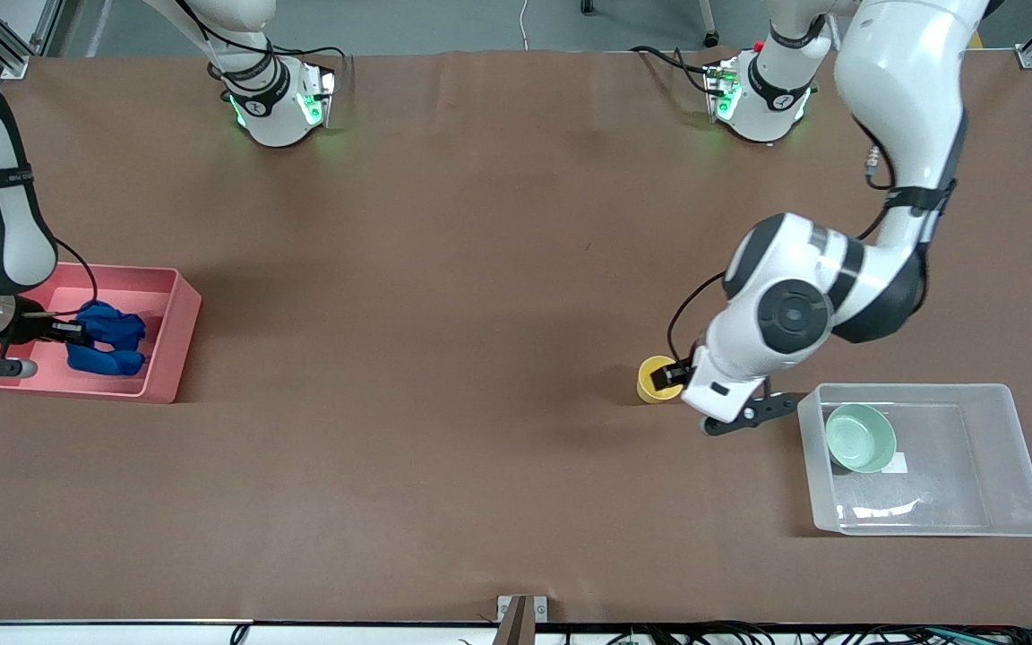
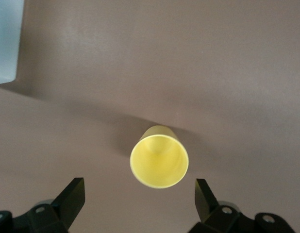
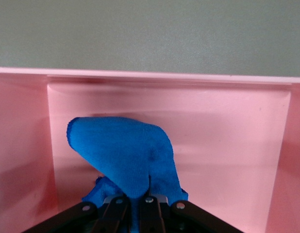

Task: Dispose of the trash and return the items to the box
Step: 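Drop the cloth into the pink bin while the left gripper reaches the cup, then grasp the yellow cup with the left gripper while the right gripper withdraws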

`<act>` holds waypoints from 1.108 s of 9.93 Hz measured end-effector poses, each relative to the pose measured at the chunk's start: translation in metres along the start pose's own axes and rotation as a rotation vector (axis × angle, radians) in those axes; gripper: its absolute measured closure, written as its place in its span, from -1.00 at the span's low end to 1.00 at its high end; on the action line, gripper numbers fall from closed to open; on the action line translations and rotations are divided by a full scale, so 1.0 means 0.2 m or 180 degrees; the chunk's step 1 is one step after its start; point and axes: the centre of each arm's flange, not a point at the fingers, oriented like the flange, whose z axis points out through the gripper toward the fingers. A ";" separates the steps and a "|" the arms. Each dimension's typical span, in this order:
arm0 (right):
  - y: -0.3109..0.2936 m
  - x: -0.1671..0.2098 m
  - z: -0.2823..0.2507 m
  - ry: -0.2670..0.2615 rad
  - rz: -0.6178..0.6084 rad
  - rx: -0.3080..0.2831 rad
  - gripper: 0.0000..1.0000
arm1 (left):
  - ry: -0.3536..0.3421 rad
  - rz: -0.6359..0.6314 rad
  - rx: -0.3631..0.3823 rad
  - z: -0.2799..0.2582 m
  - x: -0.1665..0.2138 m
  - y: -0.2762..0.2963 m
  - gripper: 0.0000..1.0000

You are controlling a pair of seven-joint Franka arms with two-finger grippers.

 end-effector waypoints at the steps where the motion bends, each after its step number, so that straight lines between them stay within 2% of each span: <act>1: 0.00 0.00 0.02 -0.0004 -0.0001 0.0000 0.85 | 0.0053 -0.0012 0.0016 0.04 -0.02 0.03 -1.00; 3: 0.00 0.01 0.05 -0.0007 -0.0003 -0.0001 0.65 | 0.0060 -0.0010 0.0011 0.13 -0.01 0.03 -0.99; 6: 0.01 0.04 0.00 0.0074 -0.0004 -0.0033 -0.20 | 0.0005 0.0063 0.0237 0.33 -0.03 -0.05 -0.95; 9: 0.04 0.14 -0.26 0.0384 -0.0019 -0.0148 -1.00 | 0.0037 0.0086 0.0161 0.44 -0.07 -0.06 -0.84; 10: 0.03 0.15 -0.38 0.0495 -0.0030 -0.0183 -1.00 | 0.0042 0.0089 0.0147 0.46 -0.08 -0.06 -0.79; 11: 0.01 0.14 -0.50 0.0556 -0.0044 -0.0196 -1.00 | 0.0038 0.0092 0.0146 0.47 -0.08 -0.07 -0.44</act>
